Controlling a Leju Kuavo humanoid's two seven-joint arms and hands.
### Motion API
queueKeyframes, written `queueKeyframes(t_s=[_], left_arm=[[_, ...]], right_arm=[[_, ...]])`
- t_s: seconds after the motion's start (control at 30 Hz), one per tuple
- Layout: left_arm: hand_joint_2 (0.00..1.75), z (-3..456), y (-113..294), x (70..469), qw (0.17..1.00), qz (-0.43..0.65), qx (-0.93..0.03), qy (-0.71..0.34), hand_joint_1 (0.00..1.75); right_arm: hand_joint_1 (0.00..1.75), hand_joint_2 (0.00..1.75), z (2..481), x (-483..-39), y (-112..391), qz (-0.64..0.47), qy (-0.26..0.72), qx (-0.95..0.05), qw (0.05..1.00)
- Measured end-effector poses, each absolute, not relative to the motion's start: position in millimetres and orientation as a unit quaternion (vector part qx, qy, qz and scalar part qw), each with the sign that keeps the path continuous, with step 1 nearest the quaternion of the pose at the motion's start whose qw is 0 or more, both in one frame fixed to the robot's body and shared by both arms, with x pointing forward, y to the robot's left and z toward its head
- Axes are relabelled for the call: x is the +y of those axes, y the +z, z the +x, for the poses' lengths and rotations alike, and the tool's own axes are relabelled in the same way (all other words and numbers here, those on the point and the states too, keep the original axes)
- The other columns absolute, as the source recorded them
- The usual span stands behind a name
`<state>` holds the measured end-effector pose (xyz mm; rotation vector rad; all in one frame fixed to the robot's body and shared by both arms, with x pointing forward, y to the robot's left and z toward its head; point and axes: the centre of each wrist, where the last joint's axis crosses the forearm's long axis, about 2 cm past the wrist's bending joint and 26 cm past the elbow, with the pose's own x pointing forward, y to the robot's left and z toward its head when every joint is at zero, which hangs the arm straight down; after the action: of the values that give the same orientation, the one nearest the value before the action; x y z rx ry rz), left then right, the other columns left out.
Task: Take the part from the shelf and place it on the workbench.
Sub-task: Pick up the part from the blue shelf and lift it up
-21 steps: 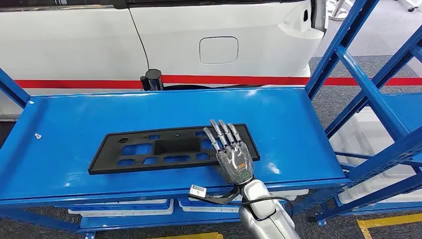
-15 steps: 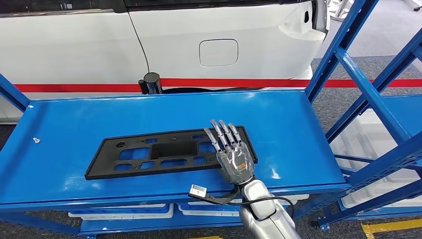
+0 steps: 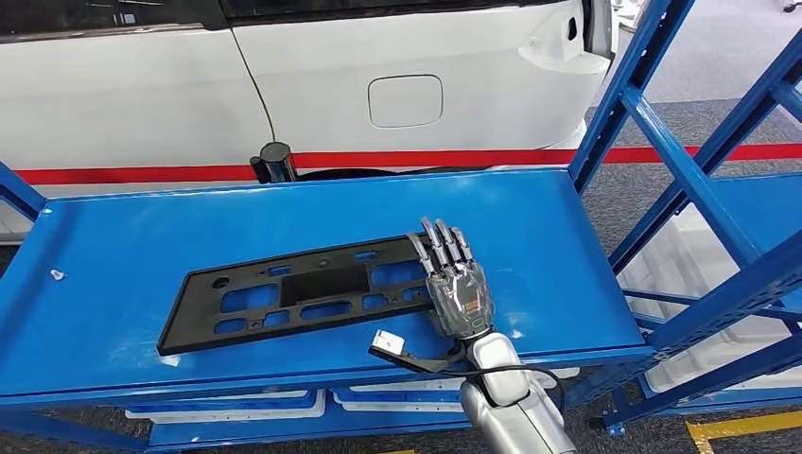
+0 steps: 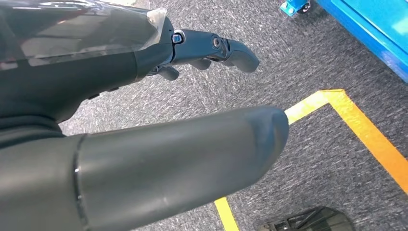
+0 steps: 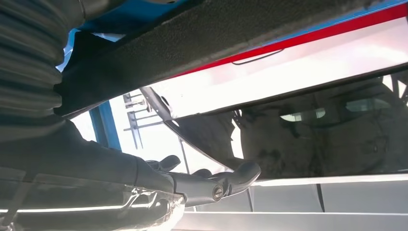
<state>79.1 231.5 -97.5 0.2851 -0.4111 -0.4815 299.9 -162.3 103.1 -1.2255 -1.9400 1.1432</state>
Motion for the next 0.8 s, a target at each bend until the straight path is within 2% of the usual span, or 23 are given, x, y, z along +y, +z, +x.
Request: queueKeyframes(t_s=[0.2,0.27,0.37,0.4,0.63,0.8], left_arm=[[0.00,80,-97,232,0.940,0.140,-0.203,-0.235,0.00],[0.00,80,-97,232,0.940,0.141,-0.204,-0.234,0.00],[0.00,80,-97,232,0.940,0.141,-0.203,-0.235,0.00],[0.00,80,-97,232,0.940,0.141,-0.204,-0.236,0.00],[0.00,80,-97,232,0.938,0.142,-0.203,-0.241,0.00],[0.00,80,-97,231,0.938,0.142,-0.202,-0.244,0.00]], right_arm=[[0.00,1.75,308,-166,100,-0.461,0.429,-0.717,0.299],[0.11,1.75,310,-167,100,-0.460,0.430,-0.715,0.303],[1.12,1.75,312,-167,99,-0.460,0.430,-0.713,0.308],[1.40,1.75,312,-168,99,-0.460,0.430,-0.713,0.309],[1.58,1.75,313,-167,98,-0.457,0.427,-0.714,0.316],[1.65,1.75,314,-167,98,-0.456,0.426,-0.713,0.319]])
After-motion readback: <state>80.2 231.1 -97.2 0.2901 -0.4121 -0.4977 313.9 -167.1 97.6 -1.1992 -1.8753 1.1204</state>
